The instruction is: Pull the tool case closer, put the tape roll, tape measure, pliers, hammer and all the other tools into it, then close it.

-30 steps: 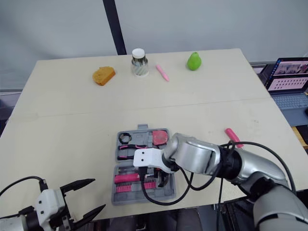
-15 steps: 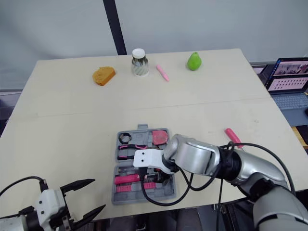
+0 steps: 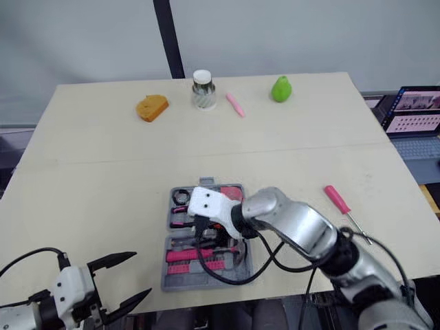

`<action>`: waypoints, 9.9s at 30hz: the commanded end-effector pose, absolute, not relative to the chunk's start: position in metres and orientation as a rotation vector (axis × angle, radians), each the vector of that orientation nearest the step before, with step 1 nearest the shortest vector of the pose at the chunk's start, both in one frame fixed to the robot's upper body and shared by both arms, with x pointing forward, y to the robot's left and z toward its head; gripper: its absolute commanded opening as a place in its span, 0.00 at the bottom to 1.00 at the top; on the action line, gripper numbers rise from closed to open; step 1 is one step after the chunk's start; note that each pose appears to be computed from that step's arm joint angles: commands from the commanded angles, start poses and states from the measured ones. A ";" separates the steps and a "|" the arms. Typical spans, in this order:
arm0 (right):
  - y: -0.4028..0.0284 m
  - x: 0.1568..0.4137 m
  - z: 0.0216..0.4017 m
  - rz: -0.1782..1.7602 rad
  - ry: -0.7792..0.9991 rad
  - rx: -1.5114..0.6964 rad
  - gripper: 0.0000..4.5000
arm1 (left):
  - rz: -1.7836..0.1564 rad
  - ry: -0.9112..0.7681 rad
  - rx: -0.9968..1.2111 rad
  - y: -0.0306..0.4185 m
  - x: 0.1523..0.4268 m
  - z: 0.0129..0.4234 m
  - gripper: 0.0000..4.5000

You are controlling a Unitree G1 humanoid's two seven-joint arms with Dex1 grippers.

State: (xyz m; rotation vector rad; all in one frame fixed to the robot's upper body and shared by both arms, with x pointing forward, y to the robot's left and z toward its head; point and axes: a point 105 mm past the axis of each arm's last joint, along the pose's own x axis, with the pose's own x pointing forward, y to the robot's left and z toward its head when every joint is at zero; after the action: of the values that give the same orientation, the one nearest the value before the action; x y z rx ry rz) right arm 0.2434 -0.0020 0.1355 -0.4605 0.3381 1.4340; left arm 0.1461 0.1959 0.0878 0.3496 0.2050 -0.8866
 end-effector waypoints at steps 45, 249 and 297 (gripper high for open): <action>-0.015 0.235 0.048 1.527 0.383 -0.578 0.02 | -0.957 0.155 0.368 0.188 0.161 0.091 1.00; -0.373 0.281 0.054 0.355 0.486 -0.173 0.98 | -1.282 -0.150 0.316 0.075 0.234 0.131 1.00; -0.122 0.236 0.145 1.318 0.608 -0.675 0.09 | -1.032 0.190 0.368 0.193 0.156 0.083 1.00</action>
State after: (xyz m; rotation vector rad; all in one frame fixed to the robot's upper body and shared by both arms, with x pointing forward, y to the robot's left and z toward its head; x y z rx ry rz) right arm 0.2432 -0.1339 0.1415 -0.6569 0.6264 1.2839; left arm 0.1601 0.1935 0.0729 0.3499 0.2281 -1.0153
